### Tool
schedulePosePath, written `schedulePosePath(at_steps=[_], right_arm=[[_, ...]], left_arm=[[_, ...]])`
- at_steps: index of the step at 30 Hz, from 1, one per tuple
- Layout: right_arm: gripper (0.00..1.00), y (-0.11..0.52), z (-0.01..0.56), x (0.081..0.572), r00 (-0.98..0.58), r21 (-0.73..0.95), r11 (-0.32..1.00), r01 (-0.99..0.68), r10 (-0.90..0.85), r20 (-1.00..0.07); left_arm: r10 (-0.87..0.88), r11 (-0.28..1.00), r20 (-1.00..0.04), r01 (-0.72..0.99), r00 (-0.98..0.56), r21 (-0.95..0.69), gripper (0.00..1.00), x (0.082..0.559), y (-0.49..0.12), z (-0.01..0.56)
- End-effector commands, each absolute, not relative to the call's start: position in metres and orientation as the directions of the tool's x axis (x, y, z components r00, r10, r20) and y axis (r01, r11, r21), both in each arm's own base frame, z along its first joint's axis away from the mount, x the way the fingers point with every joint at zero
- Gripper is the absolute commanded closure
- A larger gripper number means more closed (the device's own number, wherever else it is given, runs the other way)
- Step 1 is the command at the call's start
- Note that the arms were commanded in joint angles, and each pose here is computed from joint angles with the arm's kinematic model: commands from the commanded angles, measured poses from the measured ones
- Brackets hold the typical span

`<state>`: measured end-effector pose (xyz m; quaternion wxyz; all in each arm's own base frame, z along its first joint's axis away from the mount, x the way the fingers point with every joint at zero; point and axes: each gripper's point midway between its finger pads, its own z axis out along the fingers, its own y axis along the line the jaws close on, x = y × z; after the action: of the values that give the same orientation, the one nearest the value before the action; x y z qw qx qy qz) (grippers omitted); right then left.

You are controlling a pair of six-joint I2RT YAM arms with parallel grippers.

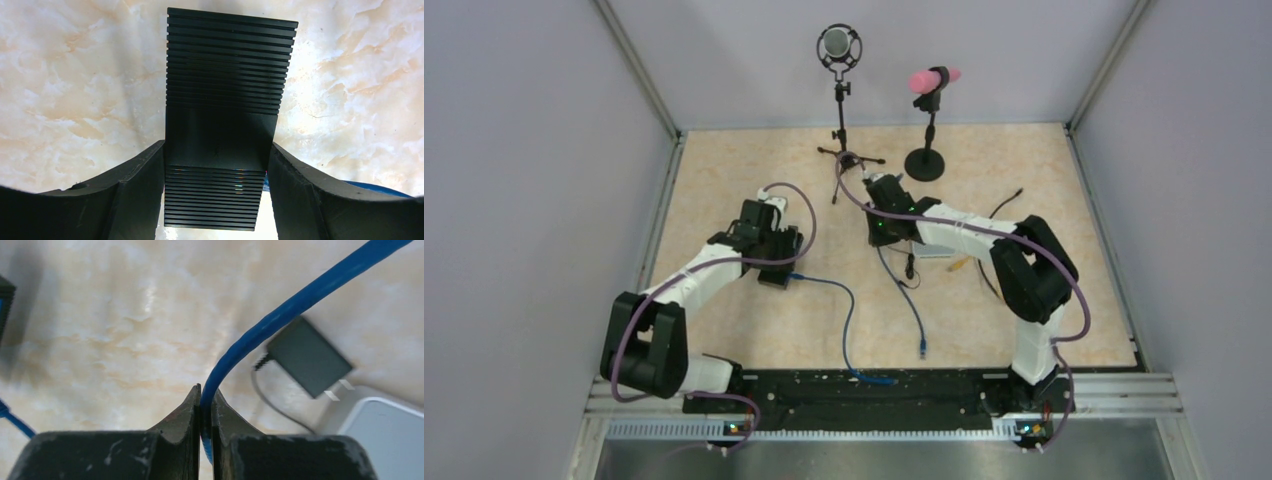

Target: Pull the plug from the switch port

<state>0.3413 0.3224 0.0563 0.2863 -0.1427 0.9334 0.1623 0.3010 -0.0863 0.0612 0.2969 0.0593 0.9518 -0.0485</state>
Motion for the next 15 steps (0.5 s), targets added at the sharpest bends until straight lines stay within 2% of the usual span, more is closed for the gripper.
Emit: schedulePosePath(at_steps=[1, 8, 11, 15], right_arm=[[0.98, 0.285, 0.082, 0.360, -0.732, 0.089, 0.902, -0.423, -0.281, -0.621], [0.95, 0.286, 0.074, 0.336, -0.692, 0.100, 0.809, -0.579, -0.424, -0.584], [0.93, 0.294, 0.077, 0.336, -0.683, 0.124, 0.793, -0.597, -0.421, -0.597], [0.87, 0.301, 0.078, 0.335, -0.682, 0.153, 0.772, -0.617, -0.427, -0.594]], left_arm=[[0.079, 0.977, -0.622, 0.184, -0.779, -0.107, 1.00, 0.316, -0.100, 0.073], [0.084, 0.973, -0.617, 0.199, -0.782, -0.120, 1.00, 0.316, -0.103, 0.071], [0.085, 0.970, -0.617, 0.207, -0.783, -0.130, 1.00, 0.317, -0.106, 0.072], [0.085, 0.968, -0.618, 0.211, -0.782, -0.133, 1.00, 0.318, -0.107, 0.073]])
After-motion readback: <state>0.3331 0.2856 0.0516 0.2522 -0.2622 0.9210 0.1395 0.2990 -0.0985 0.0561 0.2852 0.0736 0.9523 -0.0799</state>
